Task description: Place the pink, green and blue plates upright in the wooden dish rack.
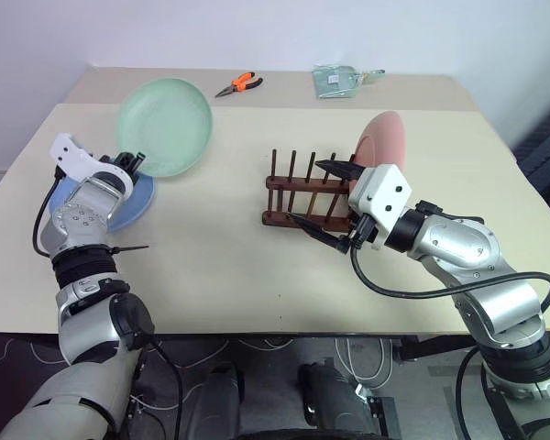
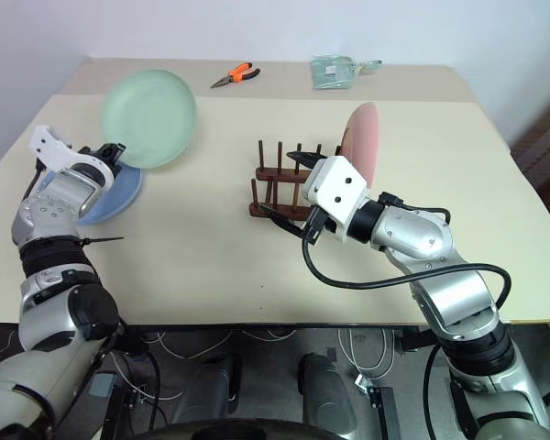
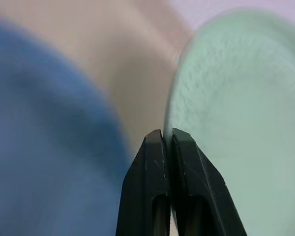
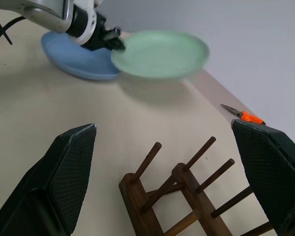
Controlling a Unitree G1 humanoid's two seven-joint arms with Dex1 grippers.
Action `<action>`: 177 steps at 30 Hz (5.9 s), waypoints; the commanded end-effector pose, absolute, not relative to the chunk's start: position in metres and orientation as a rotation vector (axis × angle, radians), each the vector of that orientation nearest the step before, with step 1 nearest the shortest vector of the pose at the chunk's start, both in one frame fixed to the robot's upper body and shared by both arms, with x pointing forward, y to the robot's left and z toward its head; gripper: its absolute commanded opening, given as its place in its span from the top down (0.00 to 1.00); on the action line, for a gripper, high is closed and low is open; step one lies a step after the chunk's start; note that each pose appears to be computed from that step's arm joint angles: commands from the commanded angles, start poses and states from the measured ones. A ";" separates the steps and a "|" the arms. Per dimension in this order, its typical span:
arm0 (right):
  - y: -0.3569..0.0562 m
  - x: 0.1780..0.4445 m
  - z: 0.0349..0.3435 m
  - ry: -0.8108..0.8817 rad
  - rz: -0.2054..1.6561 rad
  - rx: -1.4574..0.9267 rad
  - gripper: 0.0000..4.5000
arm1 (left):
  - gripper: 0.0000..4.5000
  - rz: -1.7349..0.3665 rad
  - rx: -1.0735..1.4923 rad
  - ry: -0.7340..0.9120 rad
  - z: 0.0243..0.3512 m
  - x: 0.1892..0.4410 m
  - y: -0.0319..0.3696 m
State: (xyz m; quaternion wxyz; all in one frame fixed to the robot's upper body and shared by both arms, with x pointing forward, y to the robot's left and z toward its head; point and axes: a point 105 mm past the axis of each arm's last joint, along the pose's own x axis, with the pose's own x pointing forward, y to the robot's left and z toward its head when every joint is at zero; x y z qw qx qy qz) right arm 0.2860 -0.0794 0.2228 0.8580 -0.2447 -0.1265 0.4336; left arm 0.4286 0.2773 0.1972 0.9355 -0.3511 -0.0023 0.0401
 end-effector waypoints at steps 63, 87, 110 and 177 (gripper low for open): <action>-0.078 0.293 0.278 -0.397 0.780 0.533 1.00 | 0.23 -0.922 0.087 -0.022 0.149 0.324 0.141; -0.097 0.330 0.279 -0.388 0.622 0.285 0.22 | 0.21 -0.885 0.074 0.033 0.138 0.318 0.146; -0.028 0.310 0.252 -0.540 0.888 -0.739 0.00 | 0.01 0.536 -0.134 -0.107 0.191 0.343 0.381; 0.030 0.345 0.232 -0.697 0.796 -1.195 1.00 | 0.49 0.077 -0.188 -0.486 0.365 0.368 0.259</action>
